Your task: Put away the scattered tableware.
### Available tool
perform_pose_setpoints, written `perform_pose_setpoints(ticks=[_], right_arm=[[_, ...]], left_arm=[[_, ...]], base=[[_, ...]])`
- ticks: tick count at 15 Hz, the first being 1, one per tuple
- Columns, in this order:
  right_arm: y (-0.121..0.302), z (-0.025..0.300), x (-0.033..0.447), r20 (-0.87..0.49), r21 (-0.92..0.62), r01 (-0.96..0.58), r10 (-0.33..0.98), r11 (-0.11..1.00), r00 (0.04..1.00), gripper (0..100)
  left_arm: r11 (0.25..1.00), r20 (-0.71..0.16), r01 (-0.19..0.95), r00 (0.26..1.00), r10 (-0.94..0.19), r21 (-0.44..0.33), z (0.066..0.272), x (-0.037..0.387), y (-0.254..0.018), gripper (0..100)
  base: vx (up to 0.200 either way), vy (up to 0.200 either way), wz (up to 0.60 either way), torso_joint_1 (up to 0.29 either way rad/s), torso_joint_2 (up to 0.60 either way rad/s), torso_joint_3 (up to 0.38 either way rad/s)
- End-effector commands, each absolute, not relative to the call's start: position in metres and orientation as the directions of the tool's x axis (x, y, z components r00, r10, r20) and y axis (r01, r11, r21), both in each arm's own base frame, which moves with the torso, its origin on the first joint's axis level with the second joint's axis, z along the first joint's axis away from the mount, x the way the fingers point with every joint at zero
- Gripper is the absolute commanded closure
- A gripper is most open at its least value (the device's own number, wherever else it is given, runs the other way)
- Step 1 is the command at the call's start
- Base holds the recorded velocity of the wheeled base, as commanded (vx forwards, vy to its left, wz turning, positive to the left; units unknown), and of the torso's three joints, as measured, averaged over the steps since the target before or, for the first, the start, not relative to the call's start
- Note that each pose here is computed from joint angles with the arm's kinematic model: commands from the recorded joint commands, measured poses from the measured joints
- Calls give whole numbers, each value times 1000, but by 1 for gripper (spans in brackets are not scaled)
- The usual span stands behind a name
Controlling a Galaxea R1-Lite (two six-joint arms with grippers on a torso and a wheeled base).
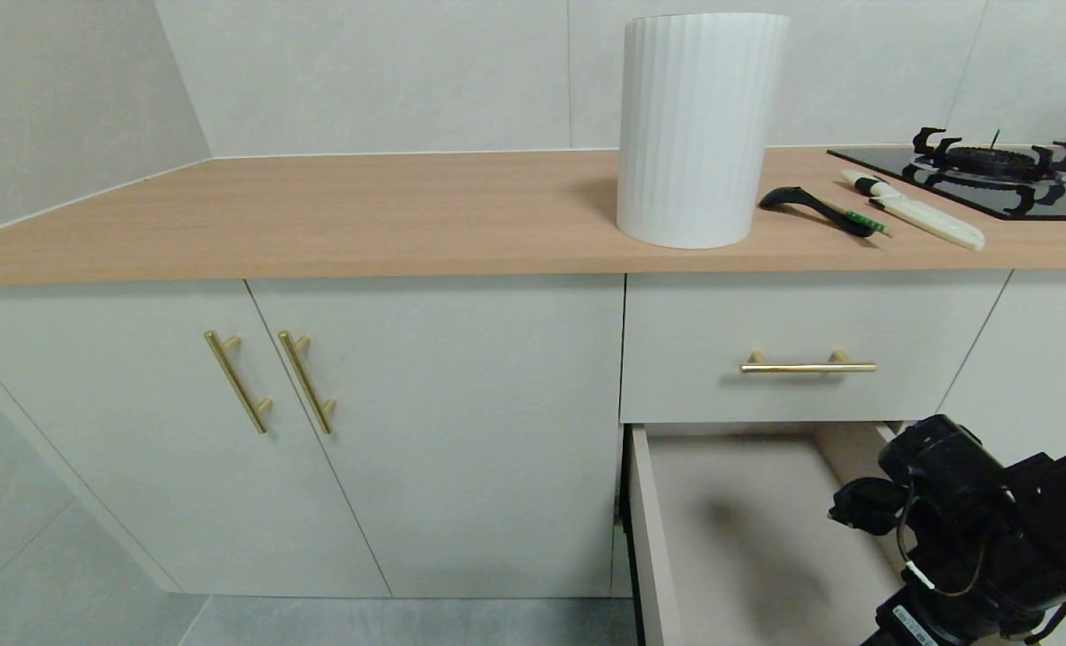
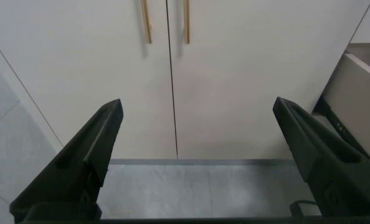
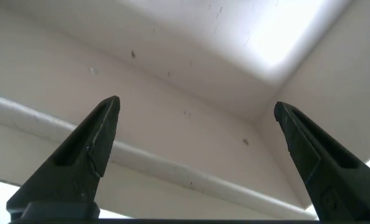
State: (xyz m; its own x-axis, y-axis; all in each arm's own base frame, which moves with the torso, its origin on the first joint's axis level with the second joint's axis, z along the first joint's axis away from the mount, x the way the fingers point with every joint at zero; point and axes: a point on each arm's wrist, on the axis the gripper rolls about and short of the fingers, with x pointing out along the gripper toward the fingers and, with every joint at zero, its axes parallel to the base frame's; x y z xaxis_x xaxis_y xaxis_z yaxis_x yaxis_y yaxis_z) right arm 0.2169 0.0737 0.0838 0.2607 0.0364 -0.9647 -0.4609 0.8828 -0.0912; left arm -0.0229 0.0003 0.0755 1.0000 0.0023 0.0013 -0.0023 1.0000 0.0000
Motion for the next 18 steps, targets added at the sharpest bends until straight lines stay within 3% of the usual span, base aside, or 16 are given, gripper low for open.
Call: perform_pose_setpoints(ticks=[1,5,9,14,18], right_arm=[[74,86,218,-961,-94,-456,39,885,273,0],[76,115,235,-904,-56,-314,86,948,420,0],[72,142,239,-735,-23,-243,149,970,662,0],[66,174,223,-576,-17,-242,189,970,795,0],[63,186,214,-530,-17,-243,197,970,824,0]], left_arm=[[1000,0,-3,1000,3,0,75,-23,0,0],[1000,0,-3,1000,3,0,75,-23,0,0],[1000,0,-3,1000,3,0,75,-23,0,0],[1000,0,-3,1000,3,0,75,-23,0,0],[1000,0,-3,1000,3,0,75,-23,0,0]], base=[[0,0,0,0,0,0],[0,0,0,0,0,0],[0,0,0,0,0,0],[0,0,0,0,0,0],[0,0,0,5,-27,-14]])
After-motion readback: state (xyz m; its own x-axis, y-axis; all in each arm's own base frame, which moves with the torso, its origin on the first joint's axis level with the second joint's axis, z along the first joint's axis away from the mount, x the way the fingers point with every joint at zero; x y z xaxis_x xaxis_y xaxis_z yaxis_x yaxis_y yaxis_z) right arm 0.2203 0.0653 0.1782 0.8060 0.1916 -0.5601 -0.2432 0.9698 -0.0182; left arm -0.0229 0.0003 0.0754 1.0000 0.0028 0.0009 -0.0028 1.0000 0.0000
